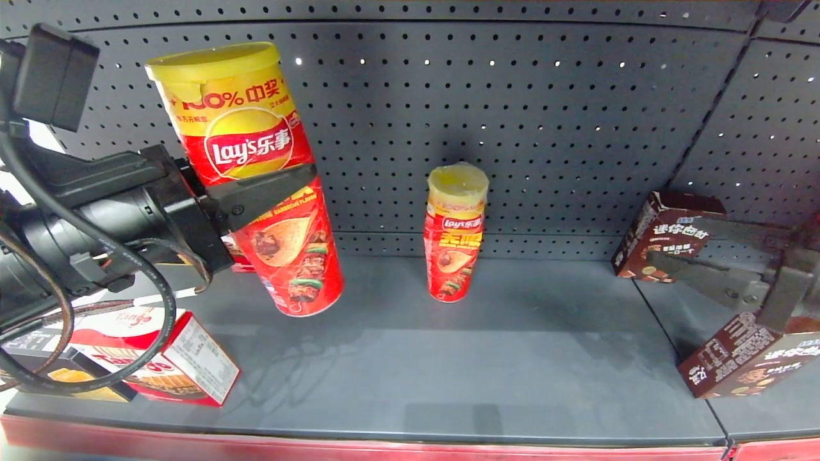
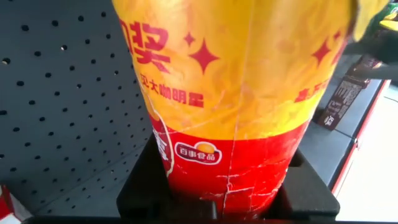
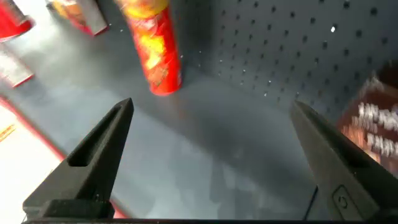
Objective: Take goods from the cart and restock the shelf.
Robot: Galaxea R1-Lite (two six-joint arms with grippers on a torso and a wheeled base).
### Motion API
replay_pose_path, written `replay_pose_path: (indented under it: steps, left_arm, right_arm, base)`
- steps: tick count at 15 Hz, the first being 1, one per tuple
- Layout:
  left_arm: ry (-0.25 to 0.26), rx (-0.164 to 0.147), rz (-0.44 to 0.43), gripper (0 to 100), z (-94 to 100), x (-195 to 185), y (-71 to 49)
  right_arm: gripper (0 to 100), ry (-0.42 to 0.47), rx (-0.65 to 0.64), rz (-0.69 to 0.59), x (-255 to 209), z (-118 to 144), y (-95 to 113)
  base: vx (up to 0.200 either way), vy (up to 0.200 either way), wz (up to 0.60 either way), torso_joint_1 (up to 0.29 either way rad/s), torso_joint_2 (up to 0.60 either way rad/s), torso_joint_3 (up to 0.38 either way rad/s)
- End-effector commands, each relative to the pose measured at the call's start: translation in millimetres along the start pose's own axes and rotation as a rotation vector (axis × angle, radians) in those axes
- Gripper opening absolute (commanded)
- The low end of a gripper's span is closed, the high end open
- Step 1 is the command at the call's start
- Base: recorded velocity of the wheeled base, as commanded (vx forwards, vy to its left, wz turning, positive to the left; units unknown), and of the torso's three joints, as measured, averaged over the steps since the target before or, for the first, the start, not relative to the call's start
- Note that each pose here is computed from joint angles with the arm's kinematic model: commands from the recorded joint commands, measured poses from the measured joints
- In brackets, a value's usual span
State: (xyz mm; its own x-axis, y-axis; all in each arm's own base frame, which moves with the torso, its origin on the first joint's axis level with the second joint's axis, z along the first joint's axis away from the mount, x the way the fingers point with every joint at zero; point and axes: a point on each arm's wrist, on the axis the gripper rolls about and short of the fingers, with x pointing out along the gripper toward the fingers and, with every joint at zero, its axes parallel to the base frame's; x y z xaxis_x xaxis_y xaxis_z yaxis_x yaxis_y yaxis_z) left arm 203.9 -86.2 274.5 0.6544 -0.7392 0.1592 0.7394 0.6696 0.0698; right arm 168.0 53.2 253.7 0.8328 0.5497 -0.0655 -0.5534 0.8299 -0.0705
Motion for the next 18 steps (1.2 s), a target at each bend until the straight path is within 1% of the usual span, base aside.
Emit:
replay_pose_path:
  steps: [1,3,4,5,7,8,10,11,13,14,18]
  left_arm:
    - [-0.004,0.001,-0.001,0,1.1,1.0,0.4]
    - [-0.004,0.001,-0.009,0,1.1,2.8,0.8]
    - [0.0,-0.001,-0.024,0,-0.1,4.0,1.5]
    - [0.001,-0.002,-0.033,0,-0.1,4.2,1.8]
    - [-0.003,0.0,-0.041,0,2.0,7.0,2.7]
    - [-0.005,0.001,-0.041,0,2.5,7.5,2.9]
    - [0.002,-0.003,-0.043,0,0.4,9.6,3.7]
    - [0.002,-0.005,-0.046,0,0.4,9.8,4.1]
    - [0.0,-0.022,-0.05,0,0.9,10.1,3.8]
    - [0.0,-0.023,-0.05,0,0.9,10.1,3.8]
    - [0.001,-0.024,-0.05,0,0.5,10.2,4.2]
  right_arm:
    - [100,0.063,0.02,-0.013,37.0,-4.8,-13.4]
    - [100,0.042,0.014,0.052,57.1,6.3,-10.7]
    - [100,0.039,0.012,0.099,67.1,8.6,-6.7]
    - [100,0.039,0.013,0.12,71.5,9.7,-5.7]
    - [100,0.043,0.006,0.249,97.3,12.6,-1.4]
    - [100,0.041,-0.003,0.274,101.5,12.2,-2.2]
    - [100,0.04,-0.056,0.38,123.5,6.9,-5.0]
    - [100,0.044,-0.077,0.409,134.5,1.8,-8.4]
    - [100,0.032,-0.113,0.466,152.6,-3.1,-16.0]
    - [100,0.001,-0.14,0.528,166.0,-2.1,-22.4]
    - [100,-0.063,-0.163,0.66,195.5,-4.7,-28.2]
  base:
    - [0.0,0.0,0.0,0.0,0.0,0.0]
    - [0.0,0.0,0.0,0.0,0.0,0.0]
    - [0.0,0.0,0.0,0.0,0.0,0.0]
    - [0.0,0.0,0.0,0.0,0.0,0.0]
    - [0.0,0.0,0.0,0.0,0.0,0.0]
    - [0.0,0.0,0.0,0.0,0.0,0.0]
    - [0.0,0.0,0.0,0.0,0.0,0.0]
    - [0.0,0.0,0.0,0.0,0.0,0.0]
    - [0.0,0.0,0.0,0.0,0.0,0.0]
    - [0.0,0.0,0.0,0.0,0.0,0.0]
    - [0.0,0.0,0.0,0.0,0.0,0.0]
